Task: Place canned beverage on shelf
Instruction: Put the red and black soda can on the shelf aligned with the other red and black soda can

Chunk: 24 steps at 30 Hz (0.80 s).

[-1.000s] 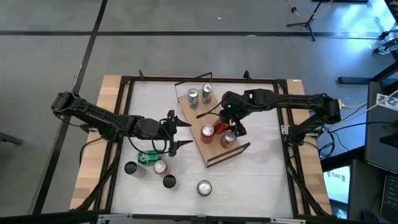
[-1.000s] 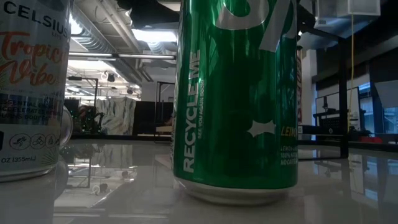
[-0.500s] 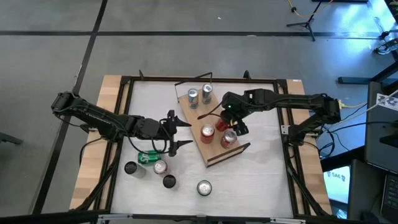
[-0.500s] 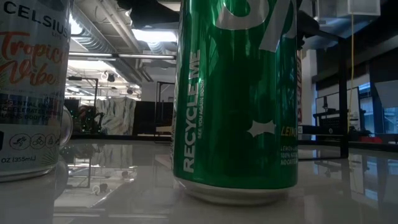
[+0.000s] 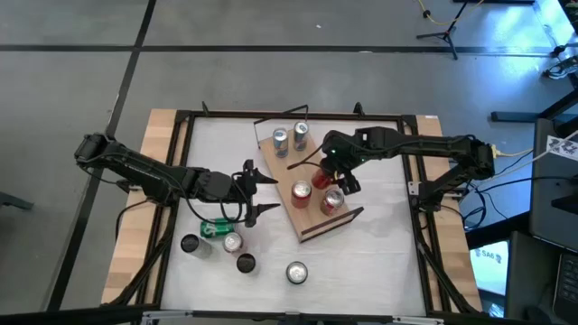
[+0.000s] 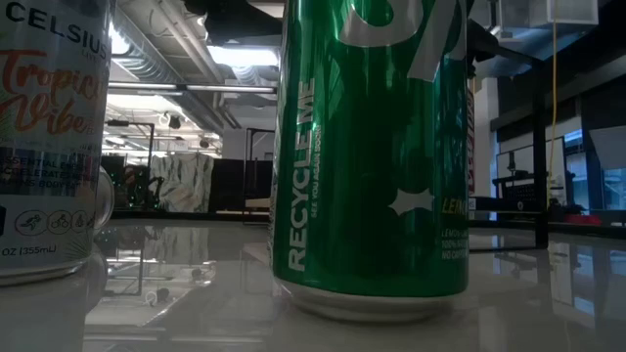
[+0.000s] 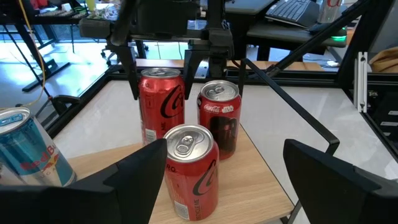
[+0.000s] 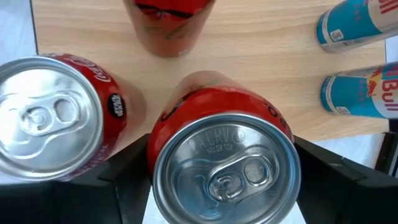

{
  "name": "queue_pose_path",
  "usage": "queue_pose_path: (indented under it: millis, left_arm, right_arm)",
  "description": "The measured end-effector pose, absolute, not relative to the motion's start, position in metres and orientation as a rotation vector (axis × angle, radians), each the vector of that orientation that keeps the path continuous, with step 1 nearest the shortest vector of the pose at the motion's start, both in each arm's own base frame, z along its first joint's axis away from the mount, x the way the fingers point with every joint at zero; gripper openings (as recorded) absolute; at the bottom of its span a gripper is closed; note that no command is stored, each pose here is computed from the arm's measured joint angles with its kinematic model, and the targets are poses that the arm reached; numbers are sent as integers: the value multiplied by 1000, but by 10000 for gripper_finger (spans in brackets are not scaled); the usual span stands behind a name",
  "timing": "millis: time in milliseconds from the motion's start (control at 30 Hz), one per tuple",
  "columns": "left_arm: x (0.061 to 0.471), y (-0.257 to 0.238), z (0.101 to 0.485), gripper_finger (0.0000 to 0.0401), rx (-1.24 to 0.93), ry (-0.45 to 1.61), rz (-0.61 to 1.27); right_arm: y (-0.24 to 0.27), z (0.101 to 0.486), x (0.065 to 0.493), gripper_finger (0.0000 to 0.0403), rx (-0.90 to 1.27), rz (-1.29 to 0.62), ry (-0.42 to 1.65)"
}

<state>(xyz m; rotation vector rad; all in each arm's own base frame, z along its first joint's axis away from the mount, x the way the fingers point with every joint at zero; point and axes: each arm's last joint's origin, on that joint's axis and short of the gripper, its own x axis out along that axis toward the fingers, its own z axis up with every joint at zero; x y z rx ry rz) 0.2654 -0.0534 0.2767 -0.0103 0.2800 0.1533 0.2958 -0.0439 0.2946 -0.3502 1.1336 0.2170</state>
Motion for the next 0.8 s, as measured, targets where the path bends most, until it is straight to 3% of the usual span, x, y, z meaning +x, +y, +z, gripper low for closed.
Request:
queue_pose_path:
  millis: [800]
  left_arm:
    - [265,-53,277,311,-9,280,160]
  right_arm:
    - [-53,272,308,301,-321,290,1203]
